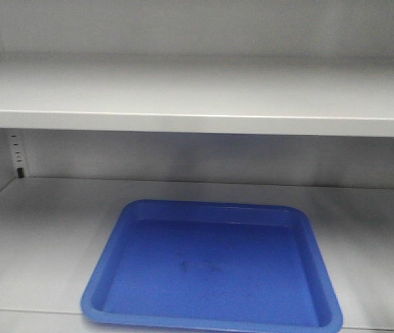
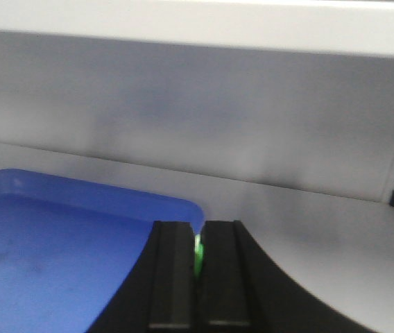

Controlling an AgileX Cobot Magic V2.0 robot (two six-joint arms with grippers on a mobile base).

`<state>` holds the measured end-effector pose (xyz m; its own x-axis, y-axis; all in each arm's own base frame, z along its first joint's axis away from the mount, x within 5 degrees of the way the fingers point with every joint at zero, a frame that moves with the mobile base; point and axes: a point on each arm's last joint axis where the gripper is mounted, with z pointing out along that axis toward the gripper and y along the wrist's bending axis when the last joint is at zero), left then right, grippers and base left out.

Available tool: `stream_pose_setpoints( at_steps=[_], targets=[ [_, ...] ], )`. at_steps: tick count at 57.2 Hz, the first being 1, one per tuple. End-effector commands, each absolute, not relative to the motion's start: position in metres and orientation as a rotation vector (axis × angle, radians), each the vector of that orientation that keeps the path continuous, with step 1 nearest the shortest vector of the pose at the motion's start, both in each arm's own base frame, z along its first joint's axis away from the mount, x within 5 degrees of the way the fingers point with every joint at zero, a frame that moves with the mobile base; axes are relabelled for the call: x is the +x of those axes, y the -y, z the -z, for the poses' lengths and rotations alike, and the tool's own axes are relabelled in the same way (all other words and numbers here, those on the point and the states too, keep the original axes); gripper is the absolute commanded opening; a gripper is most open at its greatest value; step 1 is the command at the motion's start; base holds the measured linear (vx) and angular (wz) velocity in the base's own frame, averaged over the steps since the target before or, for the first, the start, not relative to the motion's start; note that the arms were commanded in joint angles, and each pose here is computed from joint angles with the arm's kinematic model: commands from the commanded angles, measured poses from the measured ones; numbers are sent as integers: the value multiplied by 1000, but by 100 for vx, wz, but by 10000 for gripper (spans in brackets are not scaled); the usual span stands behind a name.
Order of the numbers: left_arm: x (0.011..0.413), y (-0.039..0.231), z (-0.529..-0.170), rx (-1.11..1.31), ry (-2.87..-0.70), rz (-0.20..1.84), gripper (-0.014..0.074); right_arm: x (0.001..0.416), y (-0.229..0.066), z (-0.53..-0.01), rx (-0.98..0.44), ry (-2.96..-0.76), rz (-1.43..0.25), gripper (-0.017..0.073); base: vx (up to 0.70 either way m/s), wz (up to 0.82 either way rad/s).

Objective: Sort red and green spoons into left cabinet
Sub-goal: 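Drive up to the open cabinet shelf holding the blue tray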

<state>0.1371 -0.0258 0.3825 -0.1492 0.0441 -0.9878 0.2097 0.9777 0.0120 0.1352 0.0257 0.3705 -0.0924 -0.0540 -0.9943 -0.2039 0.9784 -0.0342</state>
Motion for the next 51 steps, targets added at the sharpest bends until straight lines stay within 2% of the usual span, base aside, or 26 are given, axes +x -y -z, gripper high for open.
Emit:
stream_pose_setpoints(
  at_steps=[1, 19, 51],
  targets=[
    [136, 25, -399, 160, -1610, 158, -1, 134, -24, -389, -181, -1548, -107, -4, 10, -26],
    [136, 25, -399, 160, -1610, 158, -1, 134, -24, -389, -181, -1548, -107, -4, 6, -18],
    [136, 25, -399, 160, -1610, 158, -1, 134, -24, -389, -181, -1548, -107, -4, 0, 0]
  ],
)
